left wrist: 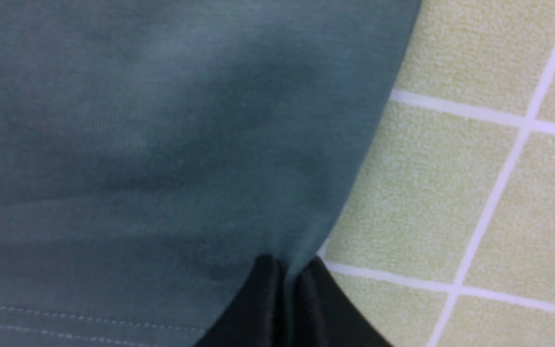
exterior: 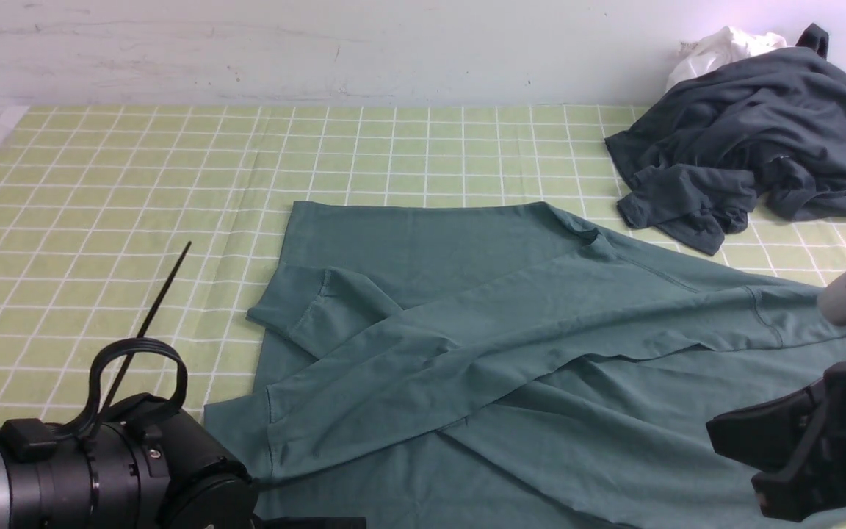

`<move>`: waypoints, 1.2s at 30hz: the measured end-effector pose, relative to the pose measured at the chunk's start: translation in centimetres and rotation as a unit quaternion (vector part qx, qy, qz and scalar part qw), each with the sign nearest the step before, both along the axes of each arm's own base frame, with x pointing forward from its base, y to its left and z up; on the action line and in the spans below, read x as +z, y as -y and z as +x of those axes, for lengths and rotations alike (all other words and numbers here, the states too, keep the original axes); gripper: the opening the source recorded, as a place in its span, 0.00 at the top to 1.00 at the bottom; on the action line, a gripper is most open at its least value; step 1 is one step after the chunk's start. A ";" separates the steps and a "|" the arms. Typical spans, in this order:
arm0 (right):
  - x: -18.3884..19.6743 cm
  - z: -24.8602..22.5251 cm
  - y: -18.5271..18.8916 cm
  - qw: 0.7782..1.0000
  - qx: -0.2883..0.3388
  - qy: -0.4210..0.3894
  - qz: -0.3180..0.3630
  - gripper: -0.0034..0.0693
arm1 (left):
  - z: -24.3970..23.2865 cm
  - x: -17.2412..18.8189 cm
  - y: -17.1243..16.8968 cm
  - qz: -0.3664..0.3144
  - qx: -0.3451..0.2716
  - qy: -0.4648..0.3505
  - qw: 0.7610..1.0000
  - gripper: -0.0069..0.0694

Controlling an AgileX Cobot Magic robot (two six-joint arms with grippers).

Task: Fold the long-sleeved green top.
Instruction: Use both arms simultaneously to clamp the lower edge of the clothing fabric

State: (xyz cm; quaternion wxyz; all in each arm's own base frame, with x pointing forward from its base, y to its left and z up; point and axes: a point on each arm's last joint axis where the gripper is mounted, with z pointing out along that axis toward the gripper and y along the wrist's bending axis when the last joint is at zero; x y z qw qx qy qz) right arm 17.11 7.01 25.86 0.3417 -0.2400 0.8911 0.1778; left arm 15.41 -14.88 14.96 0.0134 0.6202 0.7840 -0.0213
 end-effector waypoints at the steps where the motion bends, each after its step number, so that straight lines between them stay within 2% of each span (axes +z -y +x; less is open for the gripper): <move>1: 0.0 0.0 0.0 1.000 0.000 0.001 -0.001 0.97 | 0.0 0.0 0.0 0.000 0.004 0.000 1.000 0.90; 5: 0.0 0.0 0.0 1.000 0.011 0.007 -0.008 0.97 | -0.3 0.9 -0.3 -0.008 0.038 0.003 0.999 0.91; 9: 0.7 -0.8 -0.2 0.998 0.057 0.028 -0.018 0.97 | -0.9 2.9 -1.2 -0.011 0.069 0.029 0.997 0.92; 13: 3.2 -2.1 -0.8 0.980 0.147 0.126 -0.043 0.97 | -1.0 4.8 -2.6 -0.009 0.111 0.081 0.991 0.92; 15: 3.4 -2.2 -0.7 0.974 0.161 0.146 -0.060 0.97 | -0.9 5.2 -3.0 -0.008 0.124 0.095 0.988 0.92; 16: 3.3 -2.1 -0.5 0.966 0.183 0.158 -0.095 0.96 | -0.8 5.6 -3.5 -0.007 0.137 0.109 0.984 0.92; 19: 1.9 -1.7 0.0 0.959 0.202 0.135 -0.146 0.94 | -0.7 5.9 -3.7 -0.009 0.150 0.118 0.982 0.92; 22: -1.7 -0.9 1.0 0.945 0.229 0.047 -0.229 0.82 | -0.7 5.9 -3.7 -0.015 0.157 0.120 0.980 0.92; 24: -3.3 -0.7 1.4 0.934 0.244 0.017 -0.259 0.78 | -0.6 5.9 -3.7 -0.019 0.159 0.121 0.980 0.92; 26: -5.5 -0.1 2.5 0.900 0.272 -0.014 -0.340 0.68 | -0.7 5.9 -3.6 -0.024 0.165 0.114 0.979 0.92; 27: -5.7 0.0 2.6 0.897 0.276 -0.017 -0.345 0.67 | -0.7 5.9 -3.6 -0.025 0.165 0.114 0.979 0.92; 28: -6.6 0.6 3.0 0.877 0.289 -0.023 -0.383 0.64 | -0.8 5.9 -3.5 -0.027 0.168 0.111 0.979 0.92; 33: -8.8 2.2 3.7 0.841 0.311 -0.055 -0.439 0.61 | -0.8 5.9 -3.5 -0.029 0.170 0.109 0.979 0.92; 36: -9.7 2.4 3.9 0.829 0.324 -0.074 -0.449 0.61 | -0.8 5.9 -3.5 -0.029 0.170 0.109 0.979 0.92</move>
